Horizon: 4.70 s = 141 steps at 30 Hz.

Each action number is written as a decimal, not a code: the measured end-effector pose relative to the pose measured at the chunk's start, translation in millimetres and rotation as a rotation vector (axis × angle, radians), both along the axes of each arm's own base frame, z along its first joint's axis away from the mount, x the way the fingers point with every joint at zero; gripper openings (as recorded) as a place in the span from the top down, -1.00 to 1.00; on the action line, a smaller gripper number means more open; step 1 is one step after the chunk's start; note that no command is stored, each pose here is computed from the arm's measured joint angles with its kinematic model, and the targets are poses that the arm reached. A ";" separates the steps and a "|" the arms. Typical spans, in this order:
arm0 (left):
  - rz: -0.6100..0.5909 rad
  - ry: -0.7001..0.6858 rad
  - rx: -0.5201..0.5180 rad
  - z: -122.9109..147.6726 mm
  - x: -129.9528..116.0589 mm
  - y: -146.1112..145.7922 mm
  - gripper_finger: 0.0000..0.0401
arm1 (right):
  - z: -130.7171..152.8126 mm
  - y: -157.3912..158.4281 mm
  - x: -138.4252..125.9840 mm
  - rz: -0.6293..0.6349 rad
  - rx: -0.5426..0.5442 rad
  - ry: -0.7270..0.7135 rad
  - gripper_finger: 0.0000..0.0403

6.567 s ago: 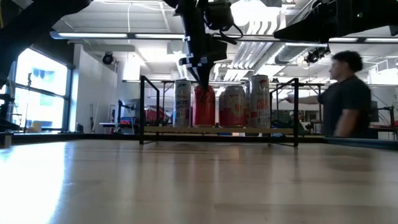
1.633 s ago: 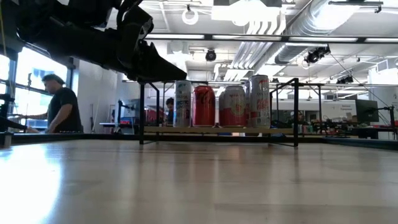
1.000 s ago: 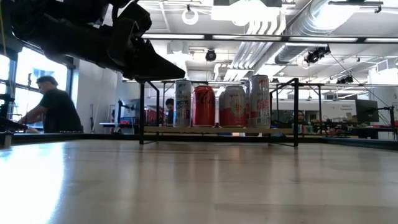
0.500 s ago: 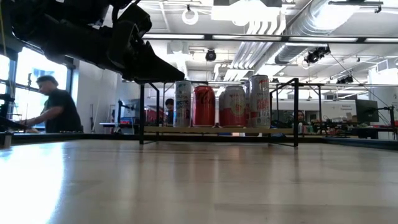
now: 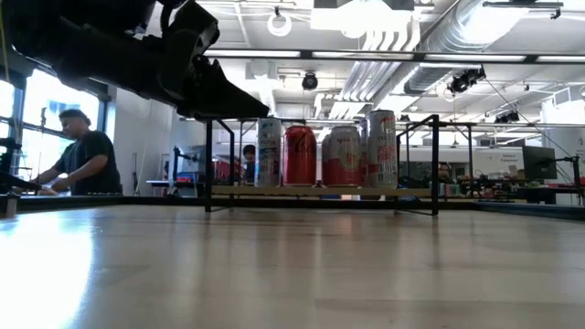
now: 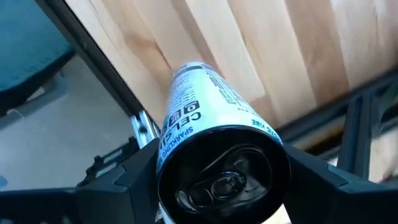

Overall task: Place canned beverage on shelf
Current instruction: Put the white and blue soda can on the shelf aligned with the other white and blue soda can

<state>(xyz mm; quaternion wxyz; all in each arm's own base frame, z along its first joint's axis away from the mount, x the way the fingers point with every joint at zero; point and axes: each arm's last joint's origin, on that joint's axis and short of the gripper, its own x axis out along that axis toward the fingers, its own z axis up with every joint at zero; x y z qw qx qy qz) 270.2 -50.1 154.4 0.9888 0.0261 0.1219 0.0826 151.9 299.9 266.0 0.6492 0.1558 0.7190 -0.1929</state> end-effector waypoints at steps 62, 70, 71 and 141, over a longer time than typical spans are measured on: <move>0.082 -0.035 -0.027 -3.1 -92.8 -37.7 1.00 | 5.9 -361.5 302.2 -0.209 0.018 -0.323 -0.22; 0.061 -0.031 -0.036 -3.2 -92.7 -38.4 1.00 | 6.3 -361.2 303.2 -0.207 0.022 -0.333 -0.58; 0.061 -0.031 -0.036 -3.2 -92.7 -38.4 1.00 | 6.3 -361.3 303.4 -0.206 0.021 -0.336 -0.59; 0.269 -0.014 -0.154 -22.7 9.8 -22.9 1.00 | -96.8 -324.7 169.3 0.285 -0.529 -1.242 1.00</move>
